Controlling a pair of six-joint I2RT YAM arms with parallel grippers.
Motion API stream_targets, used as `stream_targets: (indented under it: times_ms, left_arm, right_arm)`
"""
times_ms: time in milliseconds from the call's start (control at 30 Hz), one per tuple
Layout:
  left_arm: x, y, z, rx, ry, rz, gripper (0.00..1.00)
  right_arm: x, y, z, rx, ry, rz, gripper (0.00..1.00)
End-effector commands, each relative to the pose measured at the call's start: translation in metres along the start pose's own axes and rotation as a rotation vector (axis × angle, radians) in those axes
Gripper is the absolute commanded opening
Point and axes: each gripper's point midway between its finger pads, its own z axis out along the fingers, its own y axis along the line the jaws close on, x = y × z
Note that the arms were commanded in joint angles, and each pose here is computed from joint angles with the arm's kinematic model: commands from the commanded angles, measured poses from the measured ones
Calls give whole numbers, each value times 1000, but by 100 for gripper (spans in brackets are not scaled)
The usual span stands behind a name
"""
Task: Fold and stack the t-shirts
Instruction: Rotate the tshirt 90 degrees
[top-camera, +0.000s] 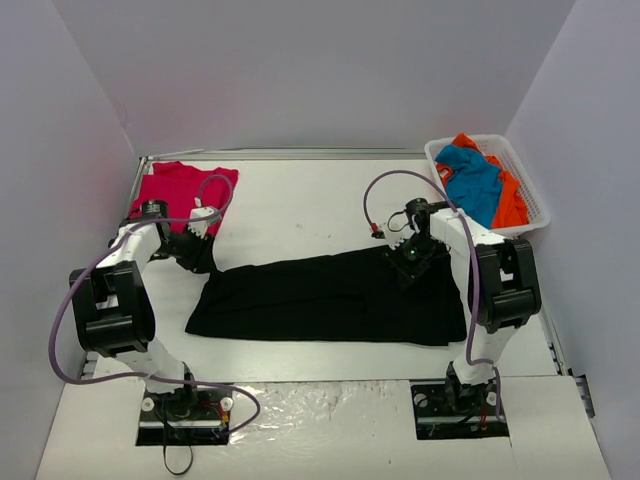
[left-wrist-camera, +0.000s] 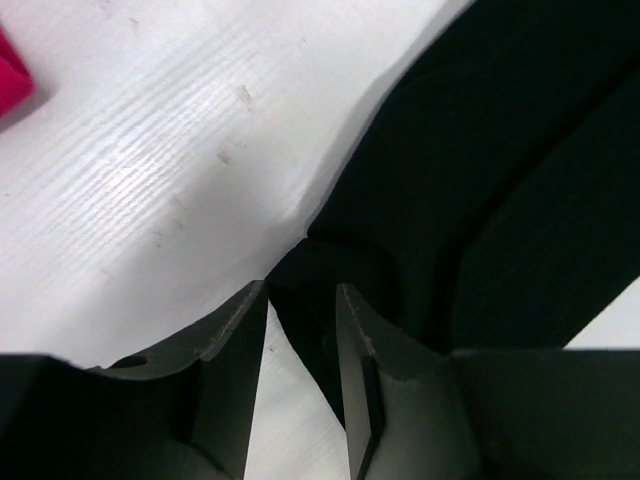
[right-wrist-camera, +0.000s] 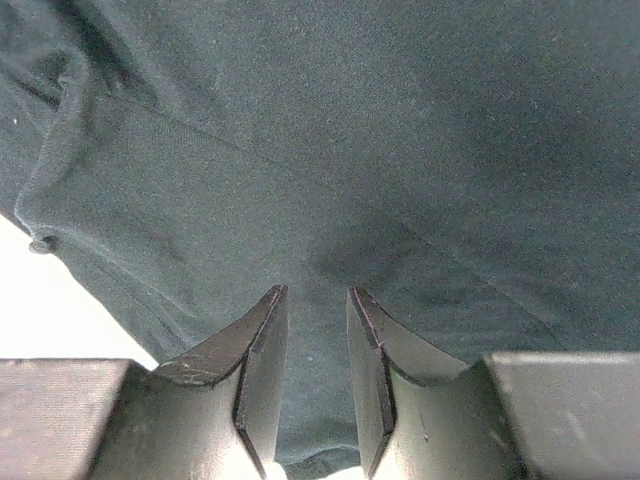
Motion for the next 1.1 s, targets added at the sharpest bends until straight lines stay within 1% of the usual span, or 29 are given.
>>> stream_targets:
  times_ms: [0, 133, 267, 333, 367, 467, 500, 667, 733, 800, 933, 967, 1067]
  left_arm:
    - [3, -11, -3, 80, 14, 43, 32]
    - [17, -23, 1, 155, 52, 36, 32]
    - [22, -20, 6, 155, 66, 25, 32]
    - [21, -20, 6, 154, 63, 24, 28]
    - [19, -20, 5, 153, 56, 23, 20]
    - [11, -18, 3, 141, 33, 18, 4]
    - [8, -18, 2, 135, 24, 20, 2]
    - [-16, -15, -14, 77, -38, 9, 2]
    - [-25, -9, -18, 26, -65, 21, 2]
    - [-34, -2, -24, -28, -92, 22, 2]
    - [-39, 13, -30, -116, -94, -5, 2]
    - [-38, 20, -32, -157, -88, -38, 2]
    - [-36, 29, -32, -196, -75, -75, 2]
  right_arm:
    - [6, 4, 2, -27, 25, 30, 26]
    - [8, 4, 5, -32, 29, 32, 26]
    - [12, 8, 10, -53, 36, 34, 26]
    - [12, 9, 11, -56, 32, 34, 25]
    - [14, 9, 12, -60, 38, 35, 24]
    - [16, 9, 16, -60, 41, 37, 23]
    - [17, 9, 17, -60, 43, 38, 22]
    - [19, 3, 18, -36, 41, 51, 18]
    - [20, 0, 20, -36, 41, 63, 11]
    - [23, -3, 25, -29, 53, 79, 0]
    - [27, -10, 33, -10, 72, 100, 0]
    - [28, -13, 36, 0, 82, 104, 0]
    - [30, -17, 41, 14, 95, 118, 0]
